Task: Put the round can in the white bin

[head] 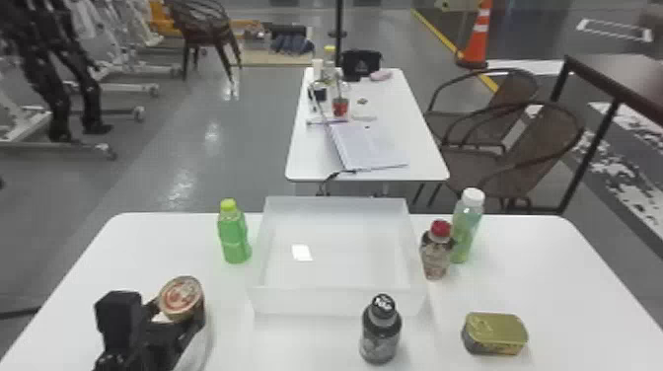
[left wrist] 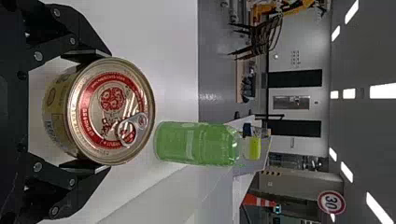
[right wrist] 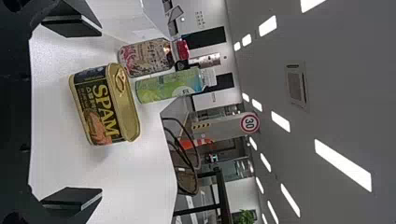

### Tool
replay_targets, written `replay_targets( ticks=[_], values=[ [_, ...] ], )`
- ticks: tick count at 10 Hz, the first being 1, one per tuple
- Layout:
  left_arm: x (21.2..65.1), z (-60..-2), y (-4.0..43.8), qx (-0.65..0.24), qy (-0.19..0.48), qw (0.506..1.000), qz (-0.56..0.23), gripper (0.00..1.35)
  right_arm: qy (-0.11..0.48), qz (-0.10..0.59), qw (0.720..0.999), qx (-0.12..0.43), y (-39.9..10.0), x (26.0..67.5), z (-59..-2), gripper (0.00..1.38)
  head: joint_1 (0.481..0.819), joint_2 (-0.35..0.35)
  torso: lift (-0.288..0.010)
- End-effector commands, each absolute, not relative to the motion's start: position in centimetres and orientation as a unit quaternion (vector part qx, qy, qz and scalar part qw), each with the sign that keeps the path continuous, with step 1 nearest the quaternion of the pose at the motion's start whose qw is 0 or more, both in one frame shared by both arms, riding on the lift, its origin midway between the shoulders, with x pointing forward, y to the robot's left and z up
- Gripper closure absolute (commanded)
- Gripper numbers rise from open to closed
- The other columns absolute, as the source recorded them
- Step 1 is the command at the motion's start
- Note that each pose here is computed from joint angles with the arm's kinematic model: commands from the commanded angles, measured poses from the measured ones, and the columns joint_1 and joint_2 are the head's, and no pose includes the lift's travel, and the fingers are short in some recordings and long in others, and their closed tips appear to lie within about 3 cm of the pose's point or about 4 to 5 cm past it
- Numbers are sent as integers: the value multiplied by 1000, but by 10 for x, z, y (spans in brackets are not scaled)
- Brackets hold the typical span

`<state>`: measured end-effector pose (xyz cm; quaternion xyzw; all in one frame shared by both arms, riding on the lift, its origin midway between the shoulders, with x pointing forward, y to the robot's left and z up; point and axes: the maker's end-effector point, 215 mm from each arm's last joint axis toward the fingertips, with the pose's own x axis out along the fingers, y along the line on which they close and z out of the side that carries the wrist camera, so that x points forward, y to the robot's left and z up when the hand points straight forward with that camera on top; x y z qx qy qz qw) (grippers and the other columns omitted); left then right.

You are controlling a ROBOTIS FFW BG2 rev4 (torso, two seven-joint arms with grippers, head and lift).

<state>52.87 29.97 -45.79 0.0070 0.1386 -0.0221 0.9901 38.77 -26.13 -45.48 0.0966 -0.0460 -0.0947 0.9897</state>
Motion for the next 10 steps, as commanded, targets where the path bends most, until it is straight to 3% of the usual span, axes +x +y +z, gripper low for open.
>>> replay_targets(
  ticks=[1, 5, 8, 10],
  values=[
    [542, -425, 278, -15, 109, 993, -39, 713, -45, -95, 990, 96, -261, 387, -455, 90, 549, 0, -100],
    [587, -357, 205, -54, 59, 987, -137, 713, -47, -90, 990, 99, -256, 392, -454, 88, 549, 0, -100],
    [600, -364, 139, -98, 78, 962, -243, 713, -48, -88, 990, 100, -254, 395, -453, 87, 549, 0, -100],
    [602, -373, 109, -78, 95, 944, -306, 702, -49, -87, 990, 101, -252, 396, -453, 85, 549, 0, -100]
  ],
)
